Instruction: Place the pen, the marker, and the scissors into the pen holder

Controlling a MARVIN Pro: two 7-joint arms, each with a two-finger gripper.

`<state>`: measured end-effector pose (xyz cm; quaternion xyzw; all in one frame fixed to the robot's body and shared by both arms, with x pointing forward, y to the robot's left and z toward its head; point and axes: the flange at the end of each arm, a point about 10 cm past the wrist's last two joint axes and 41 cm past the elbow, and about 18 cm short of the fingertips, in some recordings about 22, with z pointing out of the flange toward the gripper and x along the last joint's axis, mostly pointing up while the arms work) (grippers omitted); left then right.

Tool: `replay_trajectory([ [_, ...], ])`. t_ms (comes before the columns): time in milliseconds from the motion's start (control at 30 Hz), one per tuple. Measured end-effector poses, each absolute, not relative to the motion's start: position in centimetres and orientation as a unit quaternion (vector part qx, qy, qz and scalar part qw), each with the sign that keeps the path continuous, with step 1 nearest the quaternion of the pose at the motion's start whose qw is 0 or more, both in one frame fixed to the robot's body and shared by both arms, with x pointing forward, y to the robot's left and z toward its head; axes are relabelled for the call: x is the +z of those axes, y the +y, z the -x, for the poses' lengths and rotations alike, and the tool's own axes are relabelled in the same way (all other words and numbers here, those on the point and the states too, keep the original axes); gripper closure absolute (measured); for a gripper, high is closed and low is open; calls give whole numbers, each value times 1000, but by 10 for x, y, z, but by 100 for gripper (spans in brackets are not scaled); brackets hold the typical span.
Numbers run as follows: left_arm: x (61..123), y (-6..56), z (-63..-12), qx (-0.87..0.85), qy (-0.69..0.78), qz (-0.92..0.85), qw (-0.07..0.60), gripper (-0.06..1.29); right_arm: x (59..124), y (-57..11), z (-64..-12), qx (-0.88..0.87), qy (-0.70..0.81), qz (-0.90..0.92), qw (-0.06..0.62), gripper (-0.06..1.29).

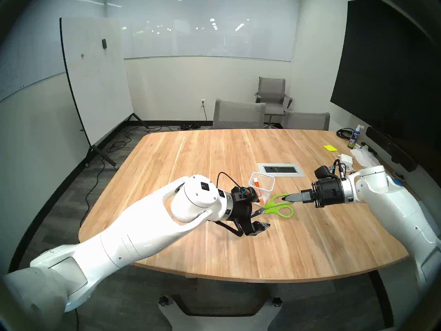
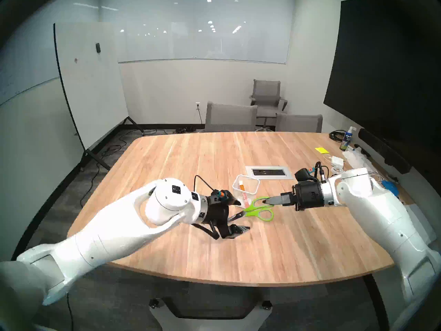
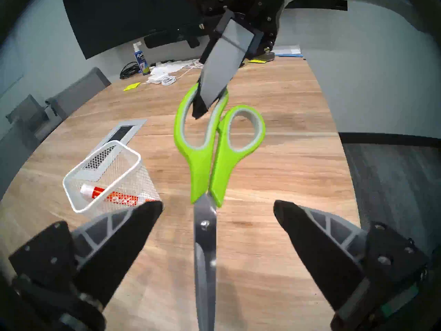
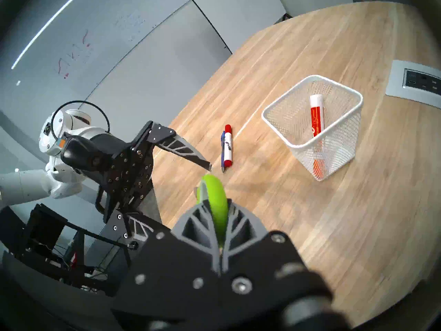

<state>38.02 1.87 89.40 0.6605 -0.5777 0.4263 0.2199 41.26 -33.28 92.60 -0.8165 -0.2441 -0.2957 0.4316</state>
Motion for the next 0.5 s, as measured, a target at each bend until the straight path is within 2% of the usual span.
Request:
replay_trajectory([
  [500, 891, 41, -360, 417, -576, -676, 193, -1, 943, -337, -422, -329, -266, 811, 404, 125],
])
